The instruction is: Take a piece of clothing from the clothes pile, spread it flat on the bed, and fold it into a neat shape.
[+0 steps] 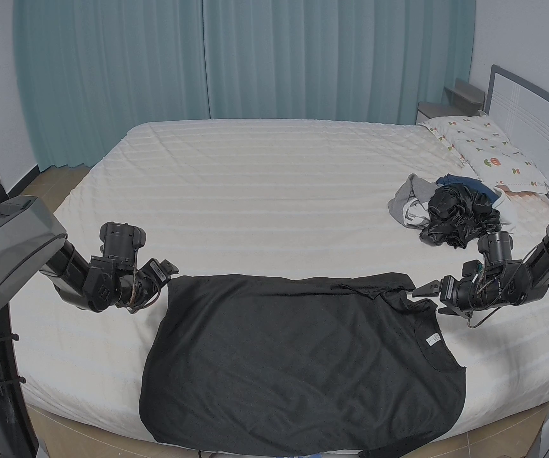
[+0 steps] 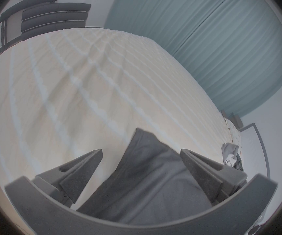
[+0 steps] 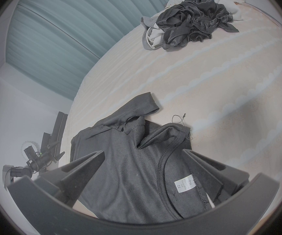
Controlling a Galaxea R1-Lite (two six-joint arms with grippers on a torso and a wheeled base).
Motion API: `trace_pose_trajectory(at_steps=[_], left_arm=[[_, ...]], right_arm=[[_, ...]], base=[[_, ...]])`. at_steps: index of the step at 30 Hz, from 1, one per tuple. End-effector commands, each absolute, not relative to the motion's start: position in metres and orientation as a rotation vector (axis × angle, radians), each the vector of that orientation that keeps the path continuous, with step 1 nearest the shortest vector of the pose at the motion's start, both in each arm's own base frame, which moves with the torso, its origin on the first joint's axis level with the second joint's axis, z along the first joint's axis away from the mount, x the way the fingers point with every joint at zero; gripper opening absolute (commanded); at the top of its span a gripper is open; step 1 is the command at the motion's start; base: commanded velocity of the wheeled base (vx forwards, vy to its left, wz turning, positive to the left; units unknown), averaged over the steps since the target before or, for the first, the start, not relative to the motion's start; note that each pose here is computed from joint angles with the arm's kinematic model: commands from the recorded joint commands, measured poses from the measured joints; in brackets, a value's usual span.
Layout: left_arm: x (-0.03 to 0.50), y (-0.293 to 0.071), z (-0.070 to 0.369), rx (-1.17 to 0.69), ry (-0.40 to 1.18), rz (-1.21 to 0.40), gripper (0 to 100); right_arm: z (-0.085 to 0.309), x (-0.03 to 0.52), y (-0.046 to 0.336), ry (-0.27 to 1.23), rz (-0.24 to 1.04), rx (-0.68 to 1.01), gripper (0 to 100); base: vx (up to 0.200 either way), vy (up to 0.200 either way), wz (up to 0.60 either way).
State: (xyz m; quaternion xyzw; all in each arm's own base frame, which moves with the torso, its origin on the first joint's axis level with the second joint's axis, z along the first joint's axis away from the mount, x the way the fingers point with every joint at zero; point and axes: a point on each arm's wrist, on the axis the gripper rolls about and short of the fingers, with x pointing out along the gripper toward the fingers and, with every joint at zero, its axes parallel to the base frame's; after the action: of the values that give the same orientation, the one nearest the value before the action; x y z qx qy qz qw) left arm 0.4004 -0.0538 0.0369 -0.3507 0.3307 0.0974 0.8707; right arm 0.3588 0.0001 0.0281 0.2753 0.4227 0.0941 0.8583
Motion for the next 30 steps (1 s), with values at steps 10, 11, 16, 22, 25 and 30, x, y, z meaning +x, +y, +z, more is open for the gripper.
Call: trace_pose_trajectory(at_steps=[10,11,16,22,25,30], left_arm=[[0.457,-0.060,-0.015,-0.736,0.681,0.190,100],[0.457,-0.060,-0.015,-0.738,0.680,0.189,100],[0.462,-0.061,-0.023,-0.739,0.676,0.186,100],[0.466,-0.062,-0.021,-0.741,0.663,0.178,0],[0.467,-0.062,-0.020,-0.743,0.656,0.178,0],[0.472,-0.057,-0.013,-0.777,0.608,0.190,0]], right_arm=[[0.026,0.355,-0.001,0.897,0.191,0.580,100],[0.025,0.355,-0.001,0.900,0.189,0.580,100],[0.024,0.356,-0.001,0.884,0.193,0.576,100],[0.023,0.358,-0.001,0.881,0.194,0.577,100],[0.024,0.360,0.000,0.876,0.196,0.576,100],[0.034,0.371,0.011,0.817,0.189,0.650,100]], base=[[0.000,0.000,0.00],[0.000,0.000,0.00],[0.000,0.000,0.00],[0.000,0.000,0.00],[0.000,0.000,0.00],[0.000,0.000,0.00]])
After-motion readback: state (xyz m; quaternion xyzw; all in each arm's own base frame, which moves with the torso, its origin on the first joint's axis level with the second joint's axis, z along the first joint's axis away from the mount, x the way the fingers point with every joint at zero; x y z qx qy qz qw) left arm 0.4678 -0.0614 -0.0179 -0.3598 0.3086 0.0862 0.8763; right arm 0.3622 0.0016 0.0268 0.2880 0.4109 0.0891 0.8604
